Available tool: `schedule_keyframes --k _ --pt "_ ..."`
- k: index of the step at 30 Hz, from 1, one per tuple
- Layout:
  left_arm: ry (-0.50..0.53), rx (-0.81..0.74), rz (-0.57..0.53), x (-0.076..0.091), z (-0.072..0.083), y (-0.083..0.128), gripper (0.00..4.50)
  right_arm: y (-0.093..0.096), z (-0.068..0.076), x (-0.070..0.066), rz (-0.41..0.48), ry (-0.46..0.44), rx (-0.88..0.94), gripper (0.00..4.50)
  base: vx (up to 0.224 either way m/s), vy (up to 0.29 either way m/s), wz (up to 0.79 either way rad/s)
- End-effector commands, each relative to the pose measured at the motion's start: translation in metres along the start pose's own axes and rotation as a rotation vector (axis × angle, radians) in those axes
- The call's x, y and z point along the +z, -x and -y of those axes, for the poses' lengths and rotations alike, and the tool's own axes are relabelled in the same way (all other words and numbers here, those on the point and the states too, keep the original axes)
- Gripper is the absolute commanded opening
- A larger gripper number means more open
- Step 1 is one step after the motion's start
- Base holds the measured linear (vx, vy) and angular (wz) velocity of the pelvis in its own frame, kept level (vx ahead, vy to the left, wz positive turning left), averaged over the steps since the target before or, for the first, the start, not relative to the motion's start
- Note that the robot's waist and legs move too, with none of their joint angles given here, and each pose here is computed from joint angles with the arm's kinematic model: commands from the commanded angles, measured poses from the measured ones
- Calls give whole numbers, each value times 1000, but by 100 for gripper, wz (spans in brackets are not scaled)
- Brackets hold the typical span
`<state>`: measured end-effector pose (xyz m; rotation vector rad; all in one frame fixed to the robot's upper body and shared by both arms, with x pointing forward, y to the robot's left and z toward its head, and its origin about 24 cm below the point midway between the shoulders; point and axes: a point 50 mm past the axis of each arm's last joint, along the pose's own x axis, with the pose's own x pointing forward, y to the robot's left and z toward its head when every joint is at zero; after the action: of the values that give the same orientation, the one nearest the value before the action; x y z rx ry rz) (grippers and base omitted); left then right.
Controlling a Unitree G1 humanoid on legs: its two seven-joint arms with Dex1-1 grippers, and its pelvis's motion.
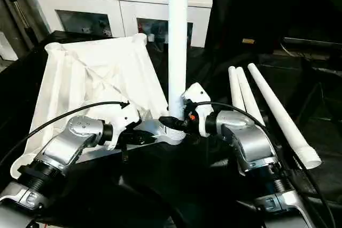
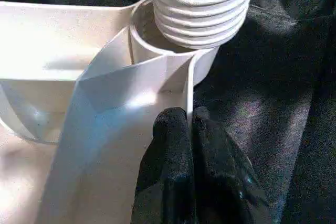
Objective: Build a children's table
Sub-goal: Insert table leg to table base
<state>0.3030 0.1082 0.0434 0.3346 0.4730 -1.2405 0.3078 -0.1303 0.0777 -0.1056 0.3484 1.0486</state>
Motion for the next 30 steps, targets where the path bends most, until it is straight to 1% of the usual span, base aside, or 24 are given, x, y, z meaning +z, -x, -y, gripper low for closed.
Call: schedule_keyframes --k 1,4,7,14,16,17,18,19,22,23,25,28,30 --pt "5 1 5 -2 1 -1 0 -3 1 -18 -55 -60 -27 190 0 0 0" --pt "2 0 4 -2 2 -1 0 -6 4 -16 -26 -62 -57 190 0 0 0" --pt "1 0 4 -2 2 -1 0 -7 5 -15 10 -93 -78 190 0 0 0" --pt "1 0 4 -2 2 -1 0 -7 5 -15 10 -93 -78 190 0 0 0" --pt "1 1 5 -2 2 -1 0 -7 5 -15 30 -110 -85 190 0 0 0" --pt "1 7 6 -2 2 -1 0 -4 3 -24 48 -154 -107 190 0 0 0" --pt "2 10 6 -1 2 -2 0 -2 2 -30 57 -178 -120 190 0 0 0" --pt "1 19 9 -1 1 -2 0 2 1 -40 80 -223 -160 190 0 0 0" --pt "2 22 11 0 0 -3 0 2 1 -43 93 -236 -181 190 0 0 0" --pt "2 30 15 2 -1 -3 0 4 3 -48 134 -272 -243 190 0 0 0" --pt "1 35 17 3 -2 -4 0 6 6 -54 171 -308 -305 190 0 0 0" --pt "-1 39 18 4 -3 -5 0 8 5 -57 195 -318 -336 190 0 0 0" --pt "-5 47 21 5 -4 -5 0 11 2 -58 209 -303 -349 190 0 0 0"
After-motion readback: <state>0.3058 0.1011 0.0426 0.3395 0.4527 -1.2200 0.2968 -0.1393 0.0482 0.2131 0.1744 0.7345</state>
